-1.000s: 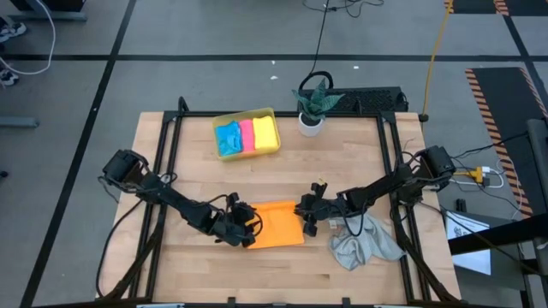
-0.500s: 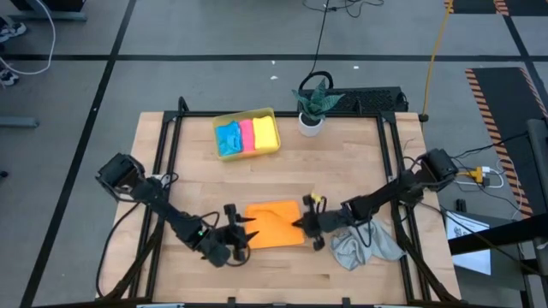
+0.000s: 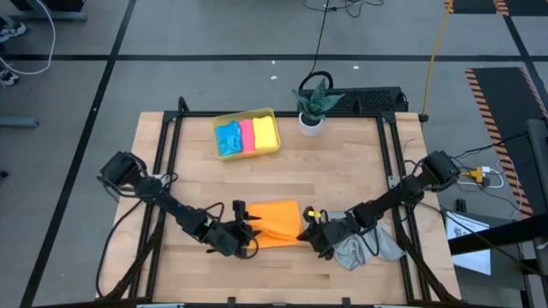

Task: Fold microfiber towels
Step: Fold the orange microfiber cloth

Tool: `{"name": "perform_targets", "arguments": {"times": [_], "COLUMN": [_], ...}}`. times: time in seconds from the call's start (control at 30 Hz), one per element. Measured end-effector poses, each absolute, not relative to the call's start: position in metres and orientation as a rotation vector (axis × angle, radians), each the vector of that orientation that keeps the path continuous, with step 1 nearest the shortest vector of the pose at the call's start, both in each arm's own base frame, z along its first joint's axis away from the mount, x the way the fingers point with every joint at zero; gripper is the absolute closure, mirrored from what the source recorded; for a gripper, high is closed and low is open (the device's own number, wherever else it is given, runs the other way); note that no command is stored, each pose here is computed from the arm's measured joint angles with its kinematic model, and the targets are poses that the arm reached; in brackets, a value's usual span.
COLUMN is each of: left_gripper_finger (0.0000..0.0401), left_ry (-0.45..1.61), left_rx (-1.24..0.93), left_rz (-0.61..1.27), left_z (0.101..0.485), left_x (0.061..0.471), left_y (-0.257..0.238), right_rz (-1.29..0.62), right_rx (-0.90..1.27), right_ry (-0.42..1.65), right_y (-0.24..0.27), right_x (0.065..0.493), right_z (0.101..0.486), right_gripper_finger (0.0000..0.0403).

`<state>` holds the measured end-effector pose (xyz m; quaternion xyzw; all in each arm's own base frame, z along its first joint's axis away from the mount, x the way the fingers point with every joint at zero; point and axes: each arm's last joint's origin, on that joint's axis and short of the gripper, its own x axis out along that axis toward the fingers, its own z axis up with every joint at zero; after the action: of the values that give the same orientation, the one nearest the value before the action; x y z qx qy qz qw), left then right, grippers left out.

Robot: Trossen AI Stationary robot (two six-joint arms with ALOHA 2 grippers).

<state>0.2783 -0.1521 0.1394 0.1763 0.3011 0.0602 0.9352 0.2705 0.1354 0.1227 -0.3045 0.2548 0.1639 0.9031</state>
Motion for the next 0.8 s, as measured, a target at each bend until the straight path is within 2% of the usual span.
{"name": "perform_targets", "arguments": {"times": [0.27,0.53,0.8], "left_gripper_finger": [0.0192,0.0192,0.0192], "left_ry": [0.713,0.713,0.704], "left_rx": [0.293,0.409,0.396], "left_rz": [-0.02,0.159,0.141], "left_z": [0.134,0.132,0.134], "left_x": [0.277,0.27,0.281], "left_y": [-0.151,-0.148,-0.135], "right_rz": [0.296,0.29,0.295], "right_rx": [-0.582,-0.569,-0.57], "right_ry": [0.536,0.537,0.537], "right_y": [0.127,0.126,0.127], "right_x": [0.275,0.275,0.275], "right_z": [0.123,0.123,0.123], "right_gripper_finger": [0.0401,0.0401,0.0401]}}
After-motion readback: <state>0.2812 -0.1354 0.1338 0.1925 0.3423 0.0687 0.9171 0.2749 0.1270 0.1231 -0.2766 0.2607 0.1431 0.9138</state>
